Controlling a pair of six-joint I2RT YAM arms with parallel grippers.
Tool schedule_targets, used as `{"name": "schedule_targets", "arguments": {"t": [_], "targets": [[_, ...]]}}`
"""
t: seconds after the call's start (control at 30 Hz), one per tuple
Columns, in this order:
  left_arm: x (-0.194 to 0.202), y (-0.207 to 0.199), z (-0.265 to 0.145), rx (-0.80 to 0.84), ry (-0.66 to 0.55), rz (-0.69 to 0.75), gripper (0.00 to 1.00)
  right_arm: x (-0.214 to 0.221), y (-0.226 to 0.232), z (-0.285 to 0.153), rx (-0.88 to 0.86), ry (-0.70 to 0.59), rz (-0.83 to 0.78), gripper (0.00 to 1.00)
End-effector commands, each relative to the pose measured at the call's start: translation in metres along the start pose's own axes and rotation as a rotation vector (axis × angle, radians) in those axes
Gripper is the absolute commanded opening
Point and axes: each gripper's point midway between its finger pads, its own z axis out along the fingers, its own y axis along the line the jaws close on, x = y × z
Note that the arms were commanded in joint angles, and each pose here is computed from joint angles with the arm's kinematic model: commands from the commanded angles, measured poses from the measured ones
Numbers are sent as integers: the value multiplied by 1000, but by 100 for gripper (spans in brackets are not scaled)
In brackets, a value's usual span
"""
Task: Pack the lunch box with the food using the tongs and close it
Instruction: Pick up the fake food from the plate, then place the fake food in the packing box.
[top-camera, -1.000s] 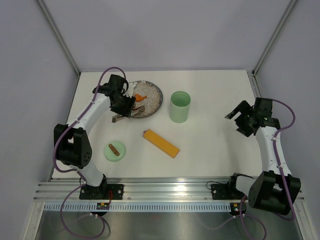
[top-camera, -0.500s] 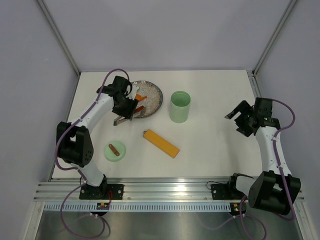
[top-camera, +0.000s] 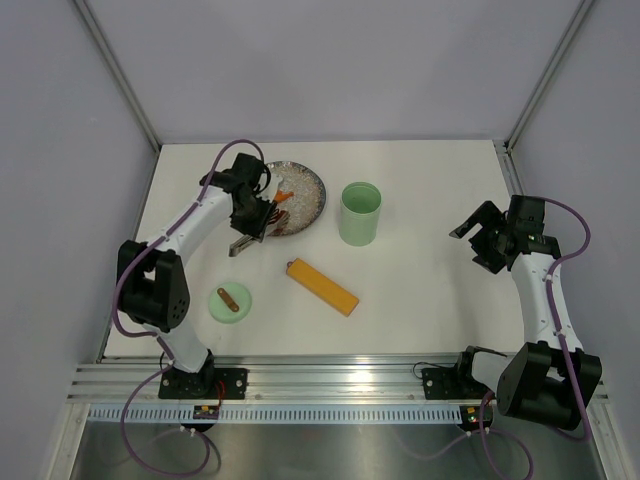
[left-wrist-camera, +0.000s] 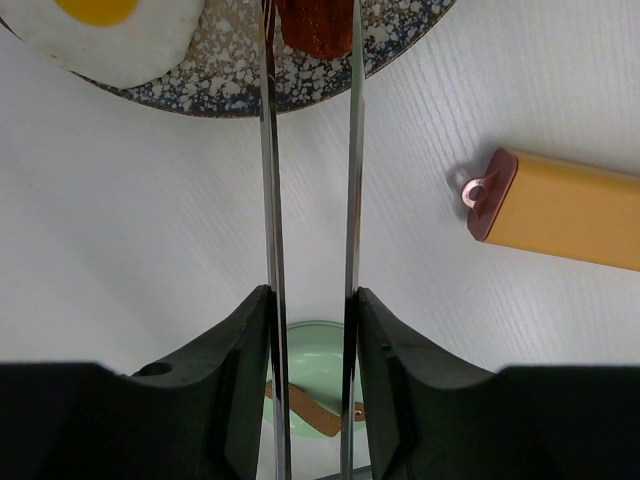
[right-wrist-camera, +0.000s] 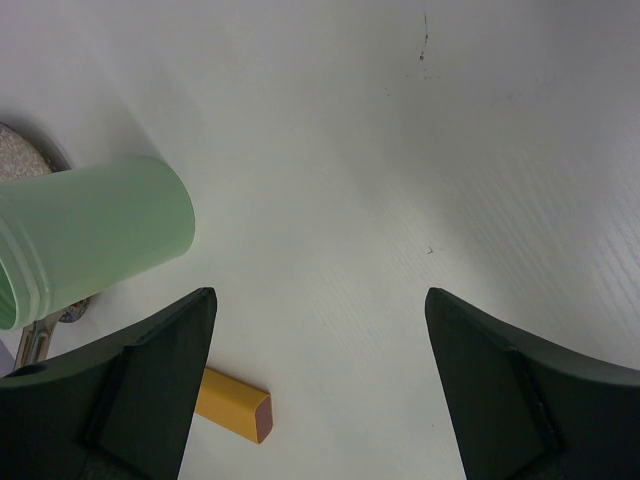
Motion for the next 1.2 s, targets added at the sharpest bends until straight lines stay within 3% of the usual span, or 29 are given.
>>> {"name": "schedule_targets", "arguments": {"t": [0.0, 0.07, 0.33, 0.7, 0.97, 1.17], "targets": [[-20, -2, -16, -10, -57, -2, 28, -6, 9, -4, -37, -24, -14, 93], [-29, -7, -24, 14, -90, -6, 19, -6, 9, -4, -36, -21, -14, 93], [-55, -15, -59, 49, -220, -38, 7, -7, 10, -4, -37, -23, -13, 93], [-89, -46, -131, 177, -456, -21, 5, -8, 10, -4, -36, -25, -11, 93], [-115, -101, -185, 360, -603, 49, 5, -6, 10, -6, -41, -28, -4, 93], [-122, -142, -185, 440, -601, 111, 5, -5, 10, -8, -41, -31, -2, 93]]}}
